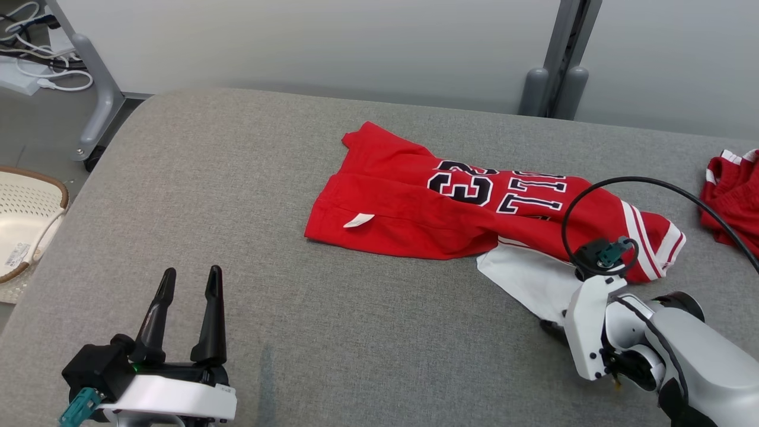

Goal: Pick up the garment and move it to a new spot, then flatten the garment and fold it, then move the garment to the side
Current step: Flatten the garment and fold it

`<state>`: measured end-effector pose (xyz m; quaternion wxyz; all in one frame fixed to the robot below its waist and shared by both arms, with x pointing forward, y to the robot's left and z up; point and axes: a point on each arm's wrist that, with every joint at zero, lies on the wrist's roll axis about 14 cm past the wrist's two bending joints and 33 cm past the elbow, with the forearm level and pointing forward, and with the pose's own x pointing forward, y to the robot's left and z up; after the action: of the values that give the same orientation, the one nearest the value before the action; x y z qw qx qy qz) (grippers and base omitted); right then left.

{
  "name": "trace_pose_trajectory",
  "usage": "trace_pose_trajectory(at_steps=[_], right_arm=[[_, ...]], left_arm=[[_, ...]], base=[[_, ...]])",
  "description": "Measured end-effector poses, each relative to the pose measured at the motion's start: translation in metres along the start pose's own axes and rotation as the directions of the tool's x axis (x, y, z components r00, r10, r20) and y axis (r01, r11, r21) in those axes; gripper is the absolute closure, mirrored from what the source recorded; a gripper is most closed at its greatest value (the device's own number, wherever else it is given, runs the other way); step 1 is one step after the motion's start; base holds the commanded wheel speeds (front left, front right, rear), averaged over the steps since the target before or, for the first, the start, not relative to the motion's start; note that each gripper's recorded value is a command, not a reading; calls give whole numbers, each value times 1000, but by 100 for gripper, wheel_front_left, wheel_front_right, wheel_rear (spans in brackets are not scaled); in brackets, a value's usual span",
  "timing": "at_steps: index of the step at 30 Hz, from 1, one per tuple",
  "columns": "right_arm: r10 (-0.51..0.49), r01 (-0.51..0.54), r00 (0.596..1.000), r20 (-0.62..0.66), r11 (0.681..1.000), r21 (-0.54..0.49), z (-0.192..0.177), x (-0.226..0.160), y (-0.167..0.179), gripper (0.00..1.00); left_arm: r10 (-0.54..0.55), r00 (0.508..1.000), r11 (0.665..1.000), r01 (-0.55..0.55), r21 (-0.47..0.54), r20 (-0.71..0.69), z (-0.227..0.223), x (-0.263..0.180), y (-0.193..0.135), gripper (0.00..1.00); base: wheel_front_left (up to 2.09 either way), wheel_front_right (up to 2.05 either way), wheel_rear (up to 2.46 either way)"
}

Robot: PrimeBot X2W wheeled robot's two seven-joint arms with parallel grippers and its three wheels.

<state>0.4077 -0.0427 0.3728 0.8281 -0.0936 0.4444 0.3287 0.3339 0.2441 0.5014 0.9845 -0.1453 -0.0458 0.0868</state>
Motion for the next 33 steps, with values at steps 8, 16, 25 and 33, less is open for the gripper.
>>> trace_pose_trajectory(at_steps=[8, 16, 25, 33], right_arm=[[-29, 29, 999, 24, 999, -13, 2, -3, -6, 100], [-23, 21, 995, 99, 1000, 16, 11, -17, -5, 100], [-75, 63, 989, 127, 993, 102, -29, -58, -26, 100], [-129, 101, 984, 121, 971, 217, -73, -94, -35, 100]], left_arm=[[-6, 1000, 1000, 6, 6, 9, 2, 2, -1, 0], [-40, 999, 999, 40, 2, 15, 3, 6, -10, 0], [-109, 994, 994, 109, -5, -4, -4, 5, -30, 0], [-216, 976, 976, 216, -13, -12, -9, 15, -65, 0]], base=[[0, 0, 0], [0, 0, 0], [0, 0, 0], [0, 0, 0]])
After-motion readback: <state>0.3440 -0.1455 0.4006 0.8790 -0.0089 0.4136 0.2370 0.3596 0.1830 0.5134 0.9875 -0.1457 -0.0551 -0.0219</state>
